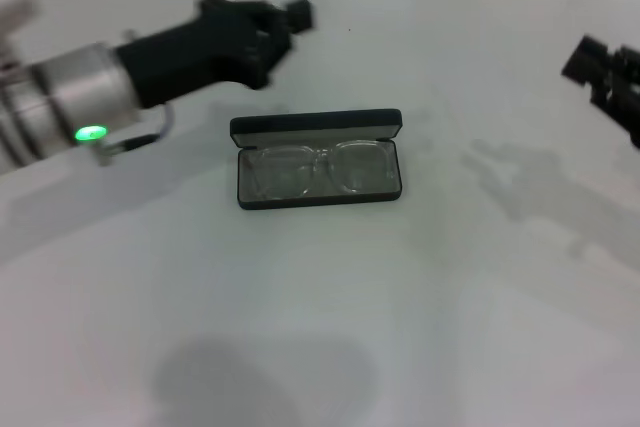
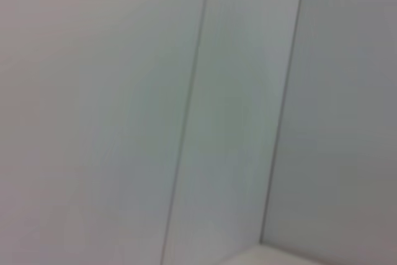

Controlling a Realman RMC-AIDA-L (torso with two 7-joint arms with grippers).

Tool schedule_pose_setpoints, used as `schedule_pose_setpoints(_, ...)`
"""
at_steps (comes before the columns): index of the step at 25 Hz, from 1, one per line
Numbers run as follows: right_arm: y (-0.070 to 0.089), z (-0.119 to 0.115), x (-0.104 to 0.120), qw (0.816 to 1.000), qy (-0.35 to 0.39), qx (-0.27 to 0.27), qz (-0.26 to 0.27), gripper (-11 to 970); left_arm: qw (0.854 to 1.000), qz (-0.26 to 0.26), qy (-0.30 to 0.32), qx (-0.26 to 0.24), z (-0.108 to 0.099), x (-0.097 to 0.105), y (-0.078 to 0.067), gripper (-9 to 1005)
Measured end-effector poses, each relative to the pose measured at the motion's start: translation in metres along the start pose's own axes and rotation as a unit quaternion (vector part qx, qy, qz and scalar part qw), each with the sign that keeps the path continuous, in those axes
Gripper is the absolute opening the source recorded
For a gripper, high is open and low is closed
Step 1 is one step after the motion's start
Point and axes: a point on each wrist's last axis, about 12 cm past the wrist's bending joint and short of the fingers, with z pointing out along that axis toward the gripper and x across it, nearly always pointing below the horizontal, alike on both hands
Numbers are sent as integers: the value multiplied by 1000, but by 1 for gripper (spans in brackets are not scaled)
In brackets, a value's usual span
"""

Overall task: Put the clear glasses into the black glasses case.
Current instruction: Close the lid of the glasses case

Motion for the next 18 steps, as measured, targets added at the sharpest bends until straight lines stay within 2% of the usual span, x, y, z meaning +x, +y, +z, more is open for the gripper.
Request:
schedule_pose_setpoints(4, 3, -5, 10, 1000, 7, 9, 13, 268, 999, 2, 49, -6, 31, 9, -1, 36)
schedule_pose_setpoints(6, 4, -5, 13, 1000, 9, 8, 19, 270, 997, 1, 80, -15, 43, 16, -2, 36)
schedule_pose_setpoints(8, 5, -4, 15, 1000, 11, 6, 23, 272, 996, 1, 91, -19, 47, 18, -1, 36)
schedule_pose_setpoints(9, 5, -4, 16, 1000, 12, 6, 25, 273, 992, 2, 121, -25, 54, 25, -2, 36)
schedule_pose_setpoints(18, 5, -1, 19, 999, 24, 2, 27, 283, 986, -24, 154, -58, 48, 46, -1, 37)
